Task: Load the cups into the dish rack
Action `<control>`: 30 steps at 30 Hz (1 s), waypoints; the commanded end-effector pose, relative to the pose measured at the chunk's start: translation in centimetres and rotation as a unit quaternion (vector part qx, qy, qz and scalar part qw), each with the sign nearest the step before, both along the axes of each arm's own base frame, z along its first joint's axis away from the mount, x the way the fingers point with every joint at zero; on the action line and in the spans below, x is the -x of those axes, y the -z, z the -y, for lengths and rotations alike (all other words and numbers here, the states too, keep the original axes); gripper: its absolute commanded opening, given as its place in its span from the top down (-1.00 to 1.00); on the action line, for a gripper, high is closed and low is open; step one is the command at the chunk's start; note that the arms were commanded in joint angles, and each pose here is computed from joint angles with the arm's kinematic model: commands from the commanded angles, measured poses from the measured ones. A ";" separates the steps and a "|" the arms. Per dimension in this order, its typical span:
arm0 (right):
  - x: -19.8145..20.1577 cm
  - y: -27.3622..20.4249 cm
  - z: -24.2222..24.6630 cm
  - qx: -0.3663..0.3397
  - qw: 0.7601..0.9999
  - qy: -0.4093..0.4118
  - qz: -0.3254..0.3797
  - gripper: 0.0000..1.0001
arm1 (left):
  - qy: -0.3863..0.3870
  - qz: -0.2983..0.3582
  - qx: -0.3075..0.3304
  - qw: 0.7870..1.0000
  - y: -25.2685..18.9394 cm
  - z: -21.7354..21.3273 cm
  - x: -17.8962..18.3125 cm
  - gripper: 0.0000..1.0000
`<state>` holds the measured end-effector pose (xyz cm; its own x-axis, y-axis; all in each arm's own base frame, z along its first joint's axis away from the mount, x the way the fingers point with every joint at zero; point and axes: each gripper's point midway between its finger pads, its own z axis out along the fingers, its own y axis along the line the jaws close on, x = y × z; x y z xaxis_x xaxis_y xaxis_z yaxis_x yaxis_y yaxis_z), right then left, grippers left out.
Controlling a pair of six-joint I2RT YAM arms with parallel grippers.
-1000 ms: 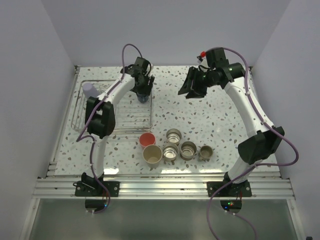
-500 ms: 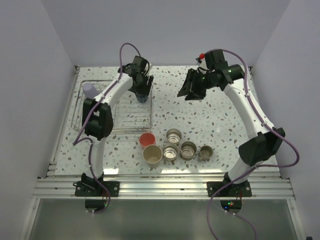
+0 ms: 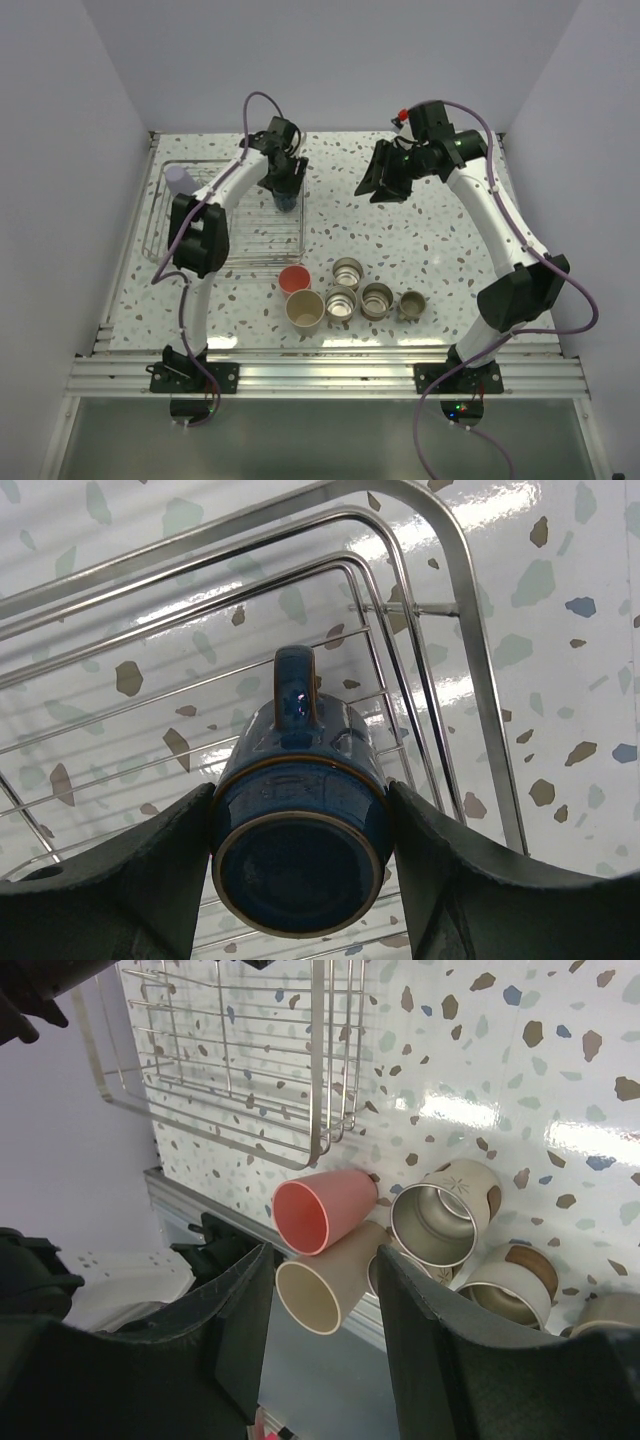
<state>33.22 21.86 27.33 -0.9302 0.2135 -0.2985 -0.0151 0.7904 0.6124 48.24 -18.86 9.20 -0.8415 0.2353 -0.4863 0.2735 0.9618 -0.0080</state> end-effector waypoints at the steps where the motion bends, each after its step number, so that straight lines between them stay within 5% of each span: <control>1: -0.1 -0.9 0.1 0.000 1.000 -0.003 0.023 0.02 | -0.010 0.008 0.010 1.000 -0.1 0.1 -1.1 1.00; 7: -0.2 0.0 0.1 0.006 1.000 -0.006 0.015 0.02 | -0.017 0.014 0.007 1.000 0.3 0.1 -1.8 0.90; 12: -0.4 0.2 0.1 0.008 1.000 -0.006 0.014 0.02 | -0.020 0.024 0.010 0.999 -0.1 0.3 -2.5 0.32; 15: -0.4 0.3 0.1 0.010 1.000 -0.006 0.014 0.02 | -0.022 0.024 0.009 0.999 0.1 0.3 -2.6 0.13; 30: -0.5 0.5 0.0 0.010 1.000 -0.008 0.013 0.02 | -0.026 0.030 0.007 0.999 -0.6 0.0 -2.4 -0.43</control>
<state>33.20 21.77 26.79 -0.9336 0.1994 -0.2975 -0.0220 0.7972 0.6033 49.69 -19.15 8.86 -0.8353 0.2182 -0.5047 0.2532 0.9674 -0.0008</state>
